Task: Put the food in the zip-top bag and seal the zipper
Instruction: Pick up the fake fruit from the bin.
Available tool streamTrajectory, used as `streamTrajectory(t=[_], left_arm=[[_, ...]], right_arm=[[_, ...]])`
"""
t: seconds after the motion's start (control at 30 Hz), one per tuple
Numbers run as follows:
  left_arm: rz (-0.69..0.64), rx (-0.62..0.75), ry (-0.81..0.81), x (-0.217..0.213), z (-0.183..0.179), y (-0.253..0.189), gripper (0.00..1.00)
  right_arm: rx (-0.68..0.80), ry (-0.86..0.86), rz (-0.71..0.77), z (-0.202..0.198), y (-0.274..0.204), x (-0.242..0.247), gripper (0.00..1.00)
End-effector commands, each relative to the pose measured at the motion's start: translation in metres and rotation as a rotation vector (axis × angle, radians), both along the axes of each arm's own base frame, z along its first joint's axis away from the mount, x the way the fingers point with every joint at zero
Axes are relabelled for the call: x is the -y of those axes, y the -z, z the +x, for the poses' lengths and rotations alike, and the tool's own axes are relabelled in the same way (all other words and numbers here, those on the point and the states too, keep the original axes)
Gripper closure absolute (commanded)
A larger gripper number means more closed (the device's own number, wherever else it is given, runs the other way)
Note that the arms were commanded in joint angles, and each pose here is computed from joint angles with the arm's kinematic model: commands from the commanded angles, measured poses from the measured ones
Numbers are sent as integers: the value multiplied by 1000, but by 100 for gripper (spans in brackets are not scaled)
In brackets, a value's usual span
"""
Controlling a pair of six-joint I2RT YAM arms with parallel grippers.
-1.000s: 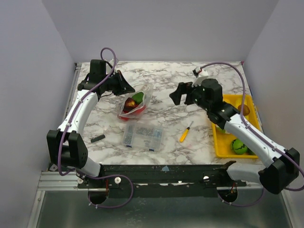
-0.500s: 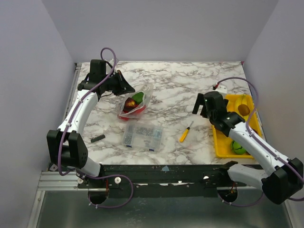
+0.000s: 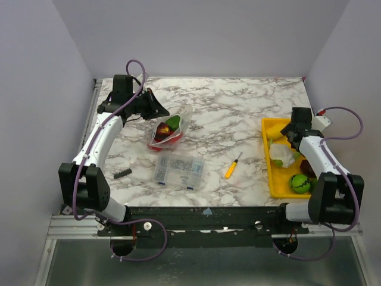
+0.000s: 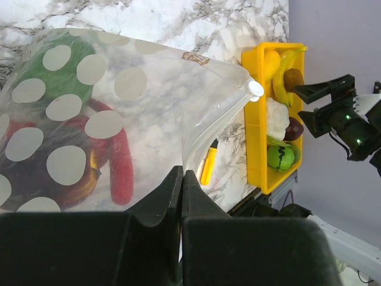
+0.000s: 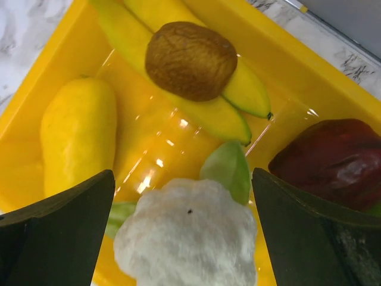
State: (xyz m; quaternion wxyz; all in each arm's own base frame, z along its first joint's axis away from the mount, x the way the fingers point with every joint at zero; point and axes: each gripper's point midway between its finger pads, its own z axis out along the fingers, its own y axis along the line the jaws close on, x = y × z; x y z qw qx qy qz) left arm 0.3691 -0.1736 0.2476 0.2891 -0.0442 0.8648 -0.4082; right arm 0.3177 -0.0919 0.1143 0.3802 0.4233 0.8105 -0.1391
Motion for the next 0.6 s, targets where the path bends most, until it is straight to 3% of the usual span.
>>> streamTrajectory(t=[0.0, 0.2, 0.57], left_arm=[[-31, 22, 18, 3, -1, -11, 100], [-37, 25, 22, 4, -2, -13, 100], [-37, 10, 21, 4, 0, -8, 100]], right_arm=[[51, 176, -55, 19, -6, 33, 0], [-6, 228, -189, 34, -4, 62, 0], [-89, 209, -296, 51, 9, 86, 1]])
